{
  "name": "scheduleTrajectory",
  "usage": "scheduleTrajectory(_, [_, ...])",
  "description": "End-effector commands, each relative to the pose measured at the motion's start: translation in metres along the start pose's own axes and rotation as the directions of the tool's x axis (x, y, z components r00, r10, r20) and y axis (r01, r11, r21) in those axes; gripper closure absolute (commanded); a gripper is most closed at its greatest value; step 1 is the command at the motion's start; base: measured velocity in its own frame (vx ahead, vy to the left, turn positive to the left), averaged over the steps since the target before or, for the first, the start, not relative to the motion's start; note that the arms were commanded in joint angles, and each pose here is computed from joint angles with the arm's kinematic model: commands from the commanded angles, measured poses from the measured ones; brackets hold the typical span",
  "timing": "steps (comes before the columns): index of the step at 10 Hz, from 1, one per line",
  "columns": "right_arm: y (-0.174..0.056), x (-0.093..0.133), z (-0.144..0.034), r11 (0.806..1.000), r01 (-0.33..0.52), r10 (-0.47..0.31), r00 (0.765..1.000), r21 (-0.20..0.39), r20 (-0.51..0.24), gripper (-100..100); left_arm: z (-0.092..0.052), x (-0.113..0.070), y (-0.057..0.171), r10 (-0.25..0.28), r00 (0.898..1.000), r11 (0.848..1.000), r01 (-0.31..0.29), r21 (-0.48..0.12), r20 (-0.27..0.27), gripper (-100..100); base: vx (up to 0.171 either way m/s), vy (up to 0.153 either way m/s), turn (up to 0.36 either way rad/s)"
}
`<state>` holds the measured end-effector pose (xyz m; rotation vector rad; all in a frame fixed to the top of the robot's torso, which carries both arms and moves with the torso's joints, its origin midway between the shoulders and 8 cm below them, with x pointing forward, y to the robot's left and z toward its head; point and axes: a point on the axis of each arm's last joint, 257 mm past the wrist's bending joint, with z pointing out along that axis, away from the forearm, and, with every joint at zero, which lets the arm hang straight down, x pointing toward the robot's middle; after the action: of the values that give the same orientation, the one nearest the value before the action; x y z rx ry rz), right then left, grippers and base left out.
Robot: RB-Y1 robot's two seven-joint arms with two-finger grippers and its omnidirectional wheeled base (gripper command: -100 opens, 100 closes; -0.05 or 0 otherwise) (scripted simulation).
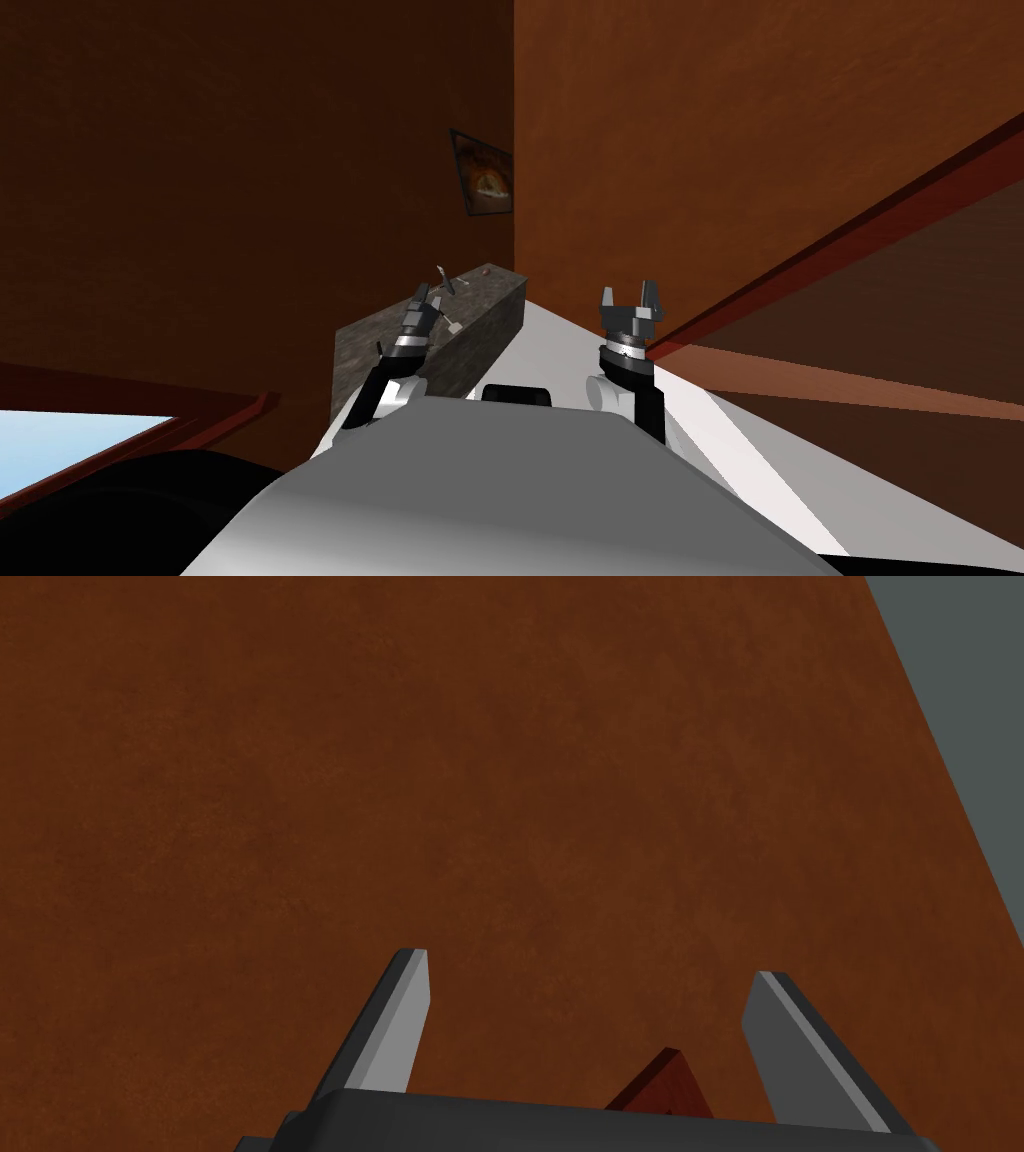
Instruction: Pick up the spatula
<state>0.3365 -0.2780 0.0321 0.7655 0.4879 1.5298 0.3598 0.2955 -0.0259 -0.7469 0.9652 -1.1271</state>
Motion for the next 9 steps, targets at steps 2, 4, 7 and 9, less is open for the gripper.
scheduleTrajectory(2, [0.000, 0.000, 0.000, 1.000, 0.000, 0.000, 1.000, 0.000, 0.000, 0, -0.004, -0.008, 0.023, 0.041, 0.999, 0.995, -0.043, -0.087, -0.019, -100, 0.008, -0.047, -0.017])
scheduleTrajectory(4, [0.000, 0.000, 0.000, 1.000, 0.000, 0.000, 1.000, 0.000, 0.000, 0, -0.009, -0.013, 0.040, 0.068, 0.997, 0.986, -0.072, -0.152, -0.033, -100, 0.011, -0.047, -0.028])
scheduleTrajectory(7, [0.000, 0.000, 0.000, 1.000, 0.000, 0.000, 1.000, 0.000, 0.000, 0, -0.017, -0.020, 0.065, 0.092, 0.994, 0.963, -0.103, -0.248, -0.054, -100, 0.010, -0.050, -0.020])
scheduleTrajectory(9, [0.000, 0.000, 0.000, 1.000, 0.000, 0.000, 1.000, 0.000, 0.000, 0, -0.025, -0.027, 0.082, 0.116, 0.991, 0.941, -0.132, -0.312, -0.070, -100, 0.012, -0.054, -0.030])
